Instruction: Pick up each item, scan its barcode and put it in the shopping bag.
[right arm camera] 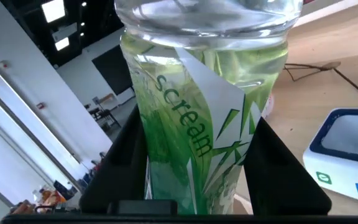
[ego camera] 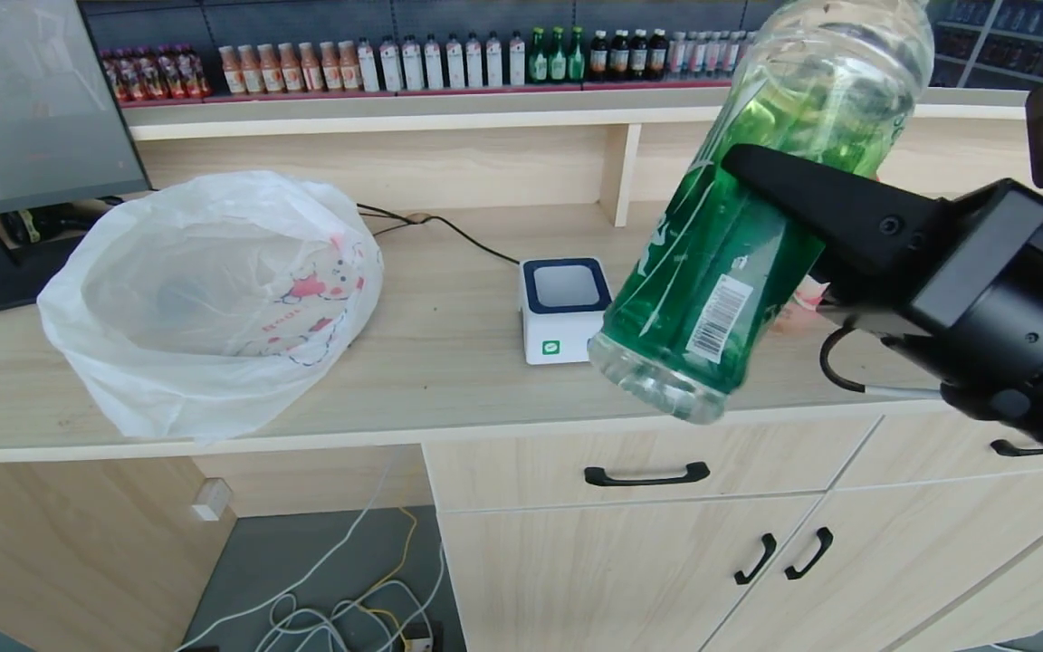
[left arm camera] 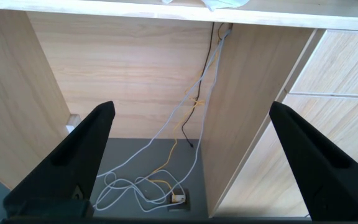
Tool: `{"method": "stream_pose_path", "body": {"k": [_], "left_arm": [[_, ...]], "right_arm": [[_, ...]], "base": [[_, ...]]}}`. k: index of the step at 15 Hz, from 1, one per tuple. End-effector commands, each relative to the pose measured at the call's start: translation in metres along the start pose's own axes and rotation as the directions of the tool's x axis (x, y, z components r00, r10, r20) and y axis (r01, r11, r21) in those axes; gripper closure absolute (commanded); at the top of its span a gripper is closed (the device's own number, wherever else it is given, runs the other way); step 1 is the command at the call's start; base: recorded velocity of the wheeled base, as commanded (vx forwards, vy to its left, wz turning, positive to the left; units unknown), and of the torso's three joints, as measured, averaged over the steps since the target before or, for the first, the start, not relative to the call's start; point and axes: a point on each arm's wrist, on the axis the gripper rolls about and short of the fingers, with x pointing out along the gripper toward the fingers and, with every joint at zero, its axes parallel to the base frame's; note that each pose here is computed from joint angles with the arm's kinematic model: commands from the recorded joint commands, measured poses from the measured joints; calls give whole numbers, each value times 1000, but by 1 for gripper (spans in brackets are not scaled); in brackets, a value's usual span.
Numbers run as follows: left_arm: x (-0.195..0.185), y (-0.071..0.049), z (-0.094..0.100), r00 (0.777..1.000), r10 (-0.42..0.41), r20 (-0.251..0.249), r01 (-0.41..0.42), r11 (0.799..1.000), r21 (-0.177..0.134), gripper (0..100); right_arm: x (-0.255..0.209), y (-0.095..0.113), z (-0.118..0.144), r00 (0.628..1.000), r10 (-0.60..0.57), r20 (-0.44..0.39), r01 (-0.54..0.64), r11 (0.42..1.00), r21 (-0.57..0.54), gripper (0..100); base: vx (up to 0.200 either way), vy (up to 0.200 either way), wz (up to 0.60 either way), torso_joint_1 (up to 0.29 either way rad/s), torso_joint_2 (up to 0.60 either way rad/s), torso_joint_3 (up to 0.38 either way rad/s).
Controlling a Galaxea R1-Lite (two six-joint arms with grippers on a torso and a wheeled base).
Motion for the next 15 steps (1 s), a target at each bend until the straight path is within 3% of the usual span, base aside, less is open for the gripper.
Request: {"method": "stream_pose_path", "body": {"k": [1, 6, 15], "left_arm": [[0, 0, 0, 1000, 0, 0, 0, 1000, -1, 0], [0, 0, 0, 1000, 0, 0, 0, 1000, 0, 0], [0, 0, 0, 1000, 0, 0, 0, 1000, -1, 0]], "right_arm": [[-2, 0, -16, 999, 11, -39, -10, 1000, 23, 100], [-2, 13, -23, 996, 83, -30, -82, 996, 40, 100], [-5, 17, -27, 994, 105, -29, -103, 994, 44, 100]], "base": [[0, 0, 0, 0, 0, 0], [0, 0, 0, 0, 0, 0], [0, 0, 0, 0, 0, 0]]}}
